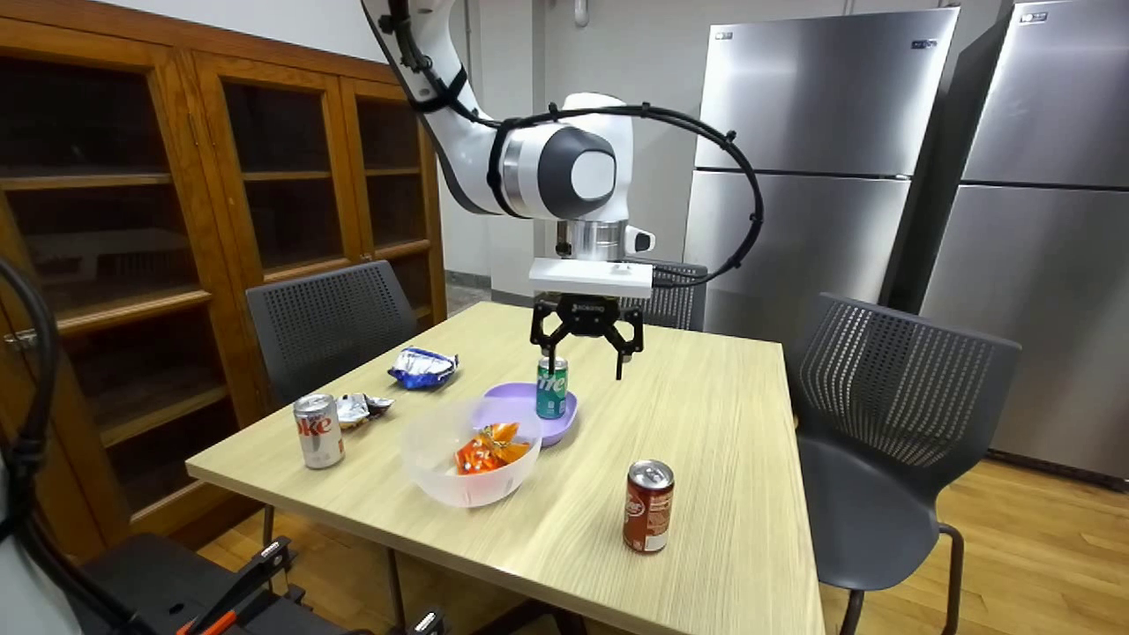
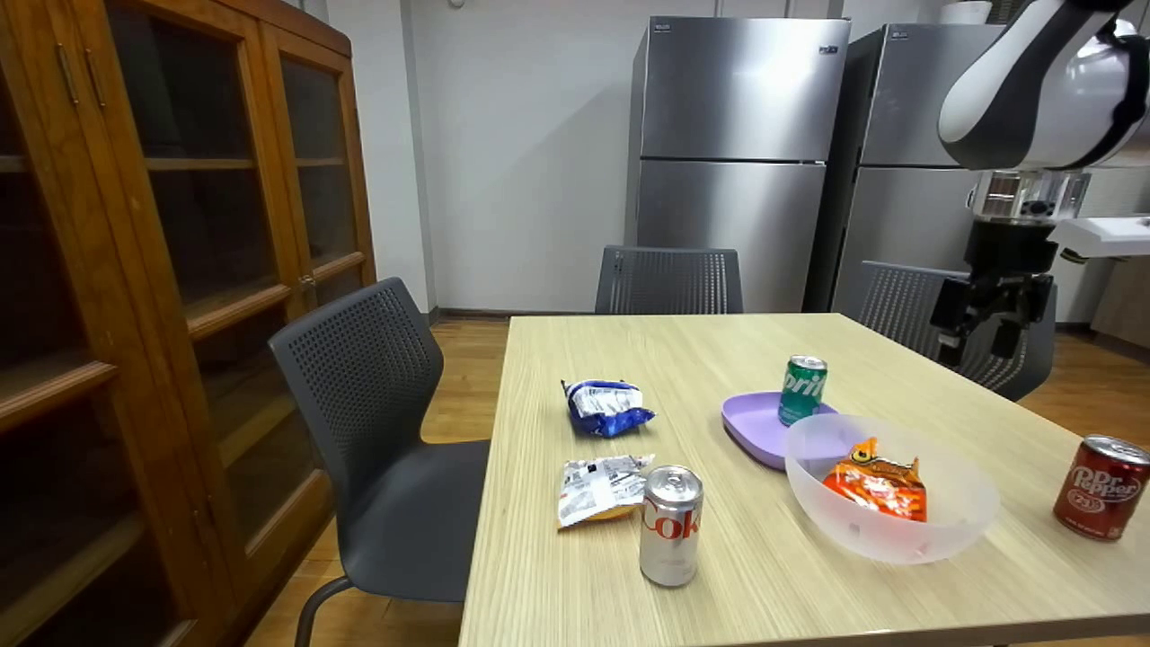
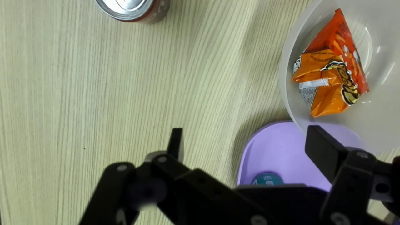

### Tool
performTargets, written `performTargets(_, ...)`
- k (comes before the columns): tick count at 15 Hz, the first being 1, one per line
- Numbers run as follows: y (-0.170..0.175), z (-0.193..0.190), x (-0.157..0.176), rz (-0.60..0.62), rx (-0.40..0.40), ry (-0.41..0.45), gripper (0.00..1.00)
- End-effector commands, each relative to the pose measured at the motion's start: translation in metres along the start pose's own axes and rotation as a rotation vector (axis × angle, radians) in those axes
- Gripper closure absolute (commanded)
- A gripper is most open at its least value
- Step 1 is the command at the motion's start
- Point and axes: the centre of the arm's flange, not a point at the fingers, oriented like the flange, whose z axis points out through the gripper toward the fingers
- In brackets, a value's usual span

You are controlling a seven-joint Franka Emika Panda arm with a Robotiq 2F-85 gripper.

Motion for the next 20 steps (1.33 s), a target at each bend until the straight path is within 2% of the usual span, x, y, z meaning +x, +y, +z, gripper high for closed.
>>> performTargets(1, 0.002, 0.001, 0.003, -0.010, -0.029, 0.016, 0.00)
performTargets(5, 0.016, 0.003, -0.004, 0.025, -0.061, 0.044, 0.00)
performTargets(9, 0.037, 0.008, -0.020, 0.071, -0.058, 0.043, 0.00)
performTargets(20, 0.081, 0.049, -0.063, 0.188, -0.027, -0.026, 0.00)
